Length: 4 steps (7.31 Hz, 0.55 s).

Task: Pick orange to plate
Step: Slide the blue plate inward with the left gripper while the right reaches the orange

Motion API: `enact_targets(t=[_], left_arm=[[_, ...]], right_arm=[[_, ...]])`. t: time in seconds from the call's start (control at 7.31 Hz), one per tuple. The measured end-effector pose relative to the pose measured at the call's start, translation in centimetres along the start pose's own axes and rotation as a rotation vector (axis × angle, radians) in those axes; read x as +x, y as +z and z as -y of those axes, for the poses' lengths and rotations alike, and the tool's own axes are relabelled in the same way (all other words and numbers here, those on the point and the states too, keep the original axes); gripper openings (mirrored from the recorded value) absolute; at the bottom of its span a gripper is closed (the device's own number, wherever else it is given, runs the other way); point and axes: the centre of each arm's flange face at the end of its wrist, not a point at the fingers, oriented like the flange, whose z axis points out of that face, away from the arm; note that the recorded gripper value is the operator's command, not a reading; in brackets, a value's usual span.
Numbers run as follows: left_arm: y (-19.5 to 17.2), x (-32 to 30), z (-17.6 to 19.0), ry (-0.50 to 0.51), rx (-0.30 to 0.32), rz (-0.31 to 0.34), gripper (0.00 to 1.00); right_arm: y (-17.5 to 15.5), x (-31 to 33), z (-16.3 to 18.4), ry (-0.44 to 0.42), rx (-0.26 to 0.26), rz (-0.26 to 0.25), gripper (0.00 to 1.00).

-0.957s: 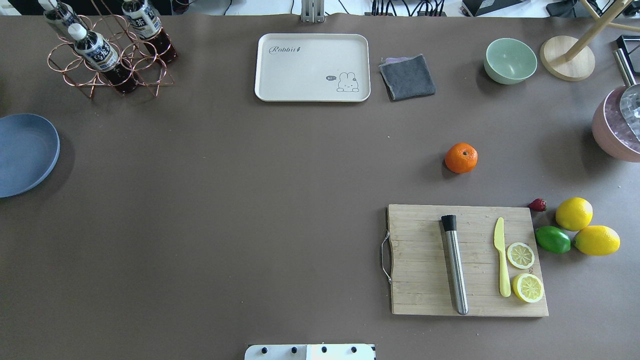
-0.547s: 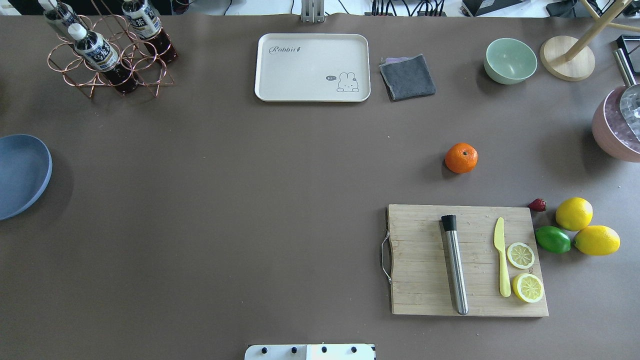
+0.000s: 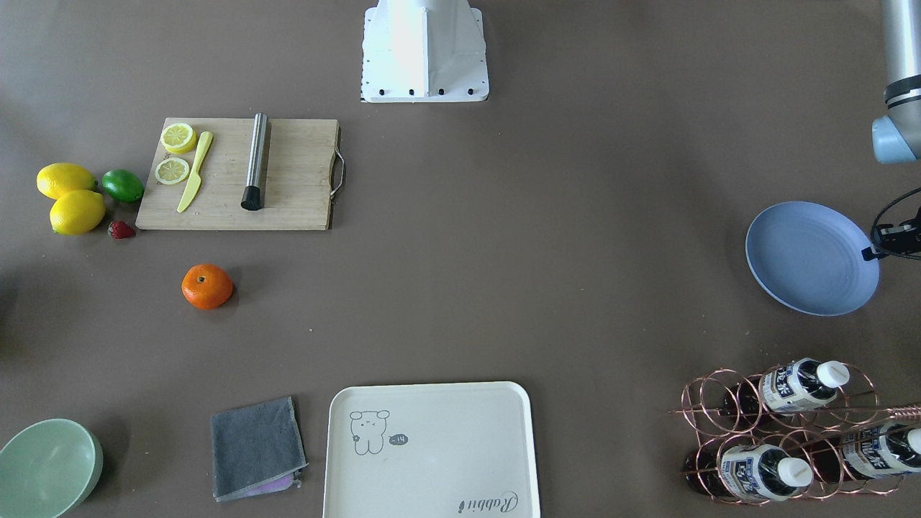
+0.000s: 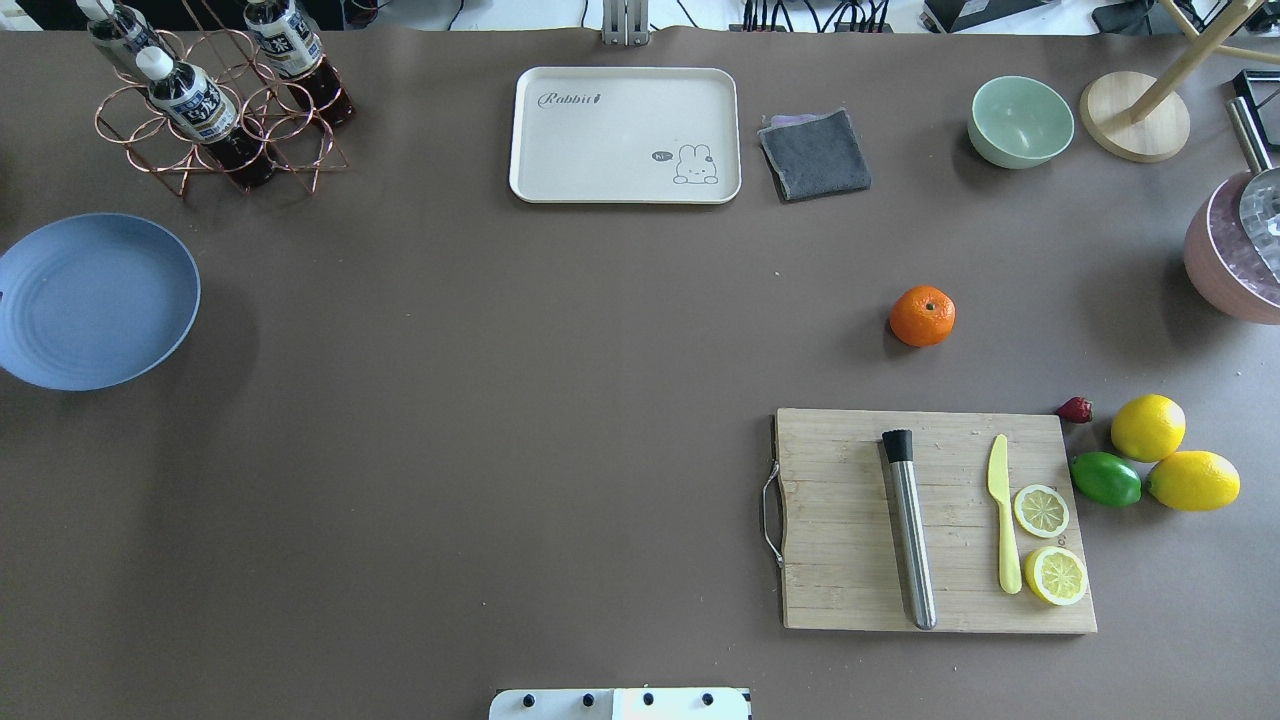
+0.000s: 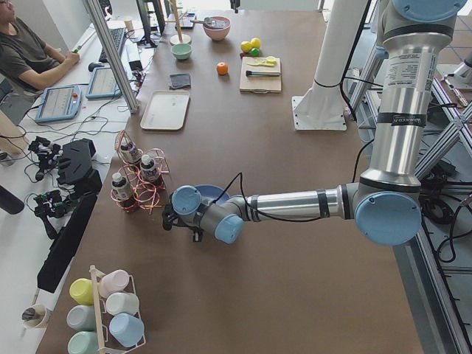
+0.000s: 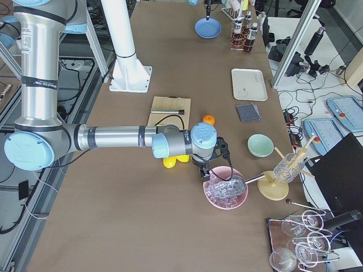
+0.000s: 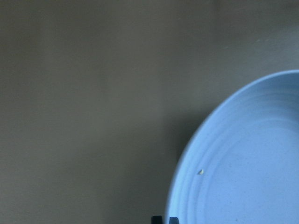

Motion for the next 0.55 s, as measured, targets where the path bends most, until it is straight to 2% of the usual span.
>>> enact_targets(t=[0.27, 0.55], left_arm=[[0.3, 12.4, -2.2, -0.119, -0.002, -0.054, 0.00], [4.4, 26.4, -6.0, -0.235, 0.015, -0.072, 0.00]], right_arm=[[-0.1, -6.2, 3.3, 0.052, 0.008, 0.017, 1.00], [1.2, -14.3, 7.5, 0.137, -0.006, 0.047, 1.00]])
